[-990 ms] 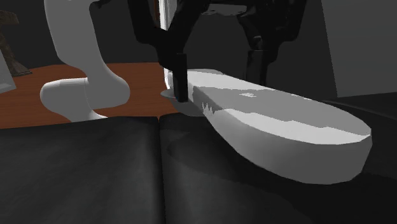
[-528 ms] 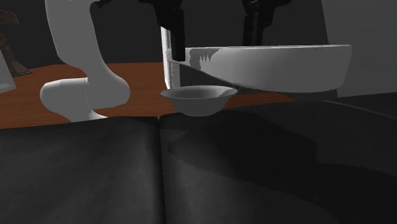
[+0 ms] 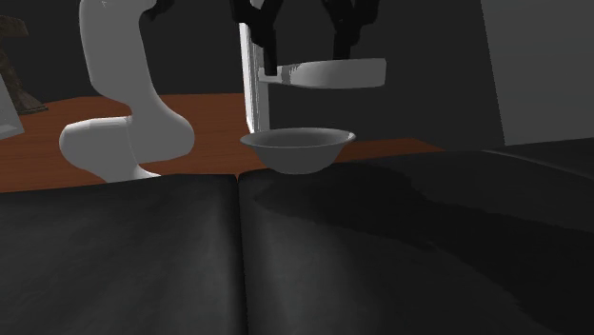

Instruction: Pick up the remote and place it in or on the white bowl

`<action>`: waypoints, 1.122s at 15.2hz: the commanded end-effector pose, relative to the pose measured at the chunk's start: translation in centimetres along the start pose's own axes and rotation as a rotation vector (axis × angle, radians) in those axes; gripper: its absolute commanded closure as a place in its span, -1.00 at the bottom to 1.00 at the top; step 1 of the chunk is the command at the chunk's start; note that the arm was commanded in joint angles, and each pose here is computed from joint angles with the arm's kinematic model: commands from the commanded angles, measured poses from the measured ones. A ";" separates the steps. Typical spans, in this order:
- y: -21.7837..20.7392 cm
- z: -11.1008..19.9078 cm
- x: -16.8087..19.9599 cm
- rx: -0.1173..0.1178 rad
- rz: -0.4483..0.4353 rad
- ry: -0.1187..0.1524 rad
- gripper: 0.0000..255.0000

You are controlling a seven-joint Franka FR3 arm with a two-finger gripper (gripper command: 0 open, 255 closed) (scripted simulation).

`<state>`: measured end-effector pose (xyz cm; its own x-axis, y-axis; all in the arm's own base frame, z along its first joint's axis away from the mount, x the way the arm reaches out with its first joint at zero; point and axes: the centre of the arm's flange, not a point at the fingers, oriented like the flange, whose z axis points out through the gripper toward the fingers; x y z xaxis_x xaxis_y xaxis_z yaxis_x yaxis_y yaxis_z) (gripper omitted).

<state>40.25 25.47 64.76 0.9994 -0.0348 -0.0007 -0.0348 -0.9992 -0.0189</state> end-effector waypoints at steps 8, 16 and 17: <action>-2.3 0.8 -9.3 0.000 0.001 0.000 1.00; -2.2 5.0 -9.3 0.000 0.001 0.000 1.00; -2.2 5.6 -9.3 0.000 0.001 0.000 1.00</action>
<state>31.02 28.13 59.73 0.9994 -0.0360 -0.0011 -0.0360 -0.9992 -0.0189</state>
